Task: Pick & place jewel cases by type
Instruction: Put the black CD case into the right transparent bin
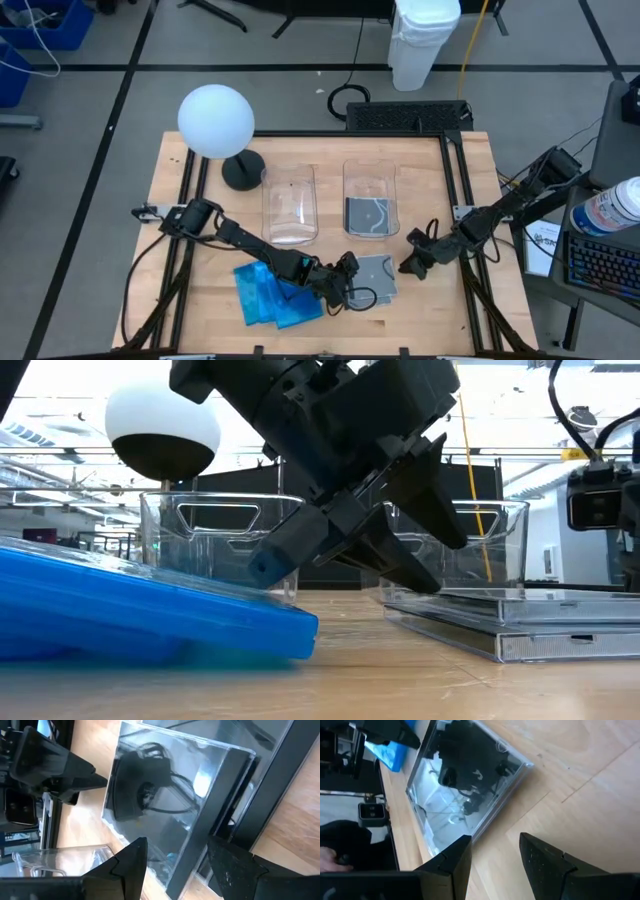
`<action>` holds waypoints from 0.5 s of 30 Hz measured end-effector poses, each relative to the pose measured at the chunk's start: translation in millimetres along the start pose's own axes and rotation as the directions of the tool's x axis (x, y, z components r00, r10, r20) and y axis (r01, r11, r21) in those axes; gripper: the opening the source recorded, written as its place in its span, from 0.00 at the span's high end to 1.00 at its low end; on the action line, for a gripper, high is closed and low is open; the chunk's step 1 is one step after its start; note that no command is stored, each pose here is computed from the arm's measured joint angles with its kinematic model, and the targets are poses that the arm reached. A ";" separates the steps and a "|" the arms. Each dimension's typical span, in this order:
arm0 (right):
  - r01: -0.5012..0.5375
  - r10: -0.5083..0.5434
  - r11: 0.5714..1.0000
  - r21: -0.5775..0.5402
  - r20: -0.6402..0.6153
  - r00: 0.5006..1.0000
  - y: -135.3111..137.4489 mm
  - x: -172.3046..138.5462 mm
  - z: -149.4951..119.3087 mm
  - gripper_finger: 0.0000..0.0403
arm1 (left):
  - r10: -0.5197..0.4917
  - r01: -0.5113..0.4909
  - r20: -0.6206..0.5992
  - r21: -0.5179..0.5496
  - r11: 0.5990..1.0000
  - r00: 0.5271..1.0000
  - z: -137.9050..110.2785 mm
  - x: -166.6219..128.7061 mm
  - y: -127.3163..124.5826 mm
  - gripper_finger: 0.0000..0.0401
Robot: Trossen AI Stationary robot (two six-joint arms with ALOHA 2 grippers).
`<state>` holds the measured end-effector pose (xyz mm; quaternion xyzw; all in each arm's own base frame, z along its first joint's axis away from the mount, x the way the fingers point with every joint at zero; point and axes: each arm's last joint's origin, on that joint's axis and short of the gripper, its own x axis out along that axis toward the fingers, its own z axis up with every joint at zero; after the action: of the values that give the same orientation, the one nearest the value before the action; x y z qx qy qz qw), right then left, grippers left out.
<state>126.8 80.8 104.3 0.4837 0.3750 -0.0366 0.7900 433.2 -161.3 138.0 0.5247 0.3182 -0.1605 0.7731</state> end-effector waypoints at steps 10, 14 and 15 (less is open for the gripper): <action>0.000 0.004 0.992 0.128 -0.030 1.000 -0.5 0.5 2.6 0.61 | -0.004 0.004 0.003 -0.014 1.000 1.000 -0.5 0.2 0.2 0.47; 0.003 0.003 0.984 0.177 -0.035 0.999 -0.5 0.5 1.8 0.61 | -0.015 0.016 0.017 -0.021 1.000 1.000 -0.9 0.7 0.7 0.47; 0.003 0.004 0.983 0.186 -0.036 0.999 -0.4 0.4 1.3 0.61 | -0.025 0.026 0.030 -0.029 0.999 0.999 -0.9 0.8 0.7 0.47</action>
<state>127.6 79.7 104.1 0.5561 0.3841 -0.0626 0.7344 434.0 -160.1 137.7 0.5069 0.3159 -0.1734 0.7831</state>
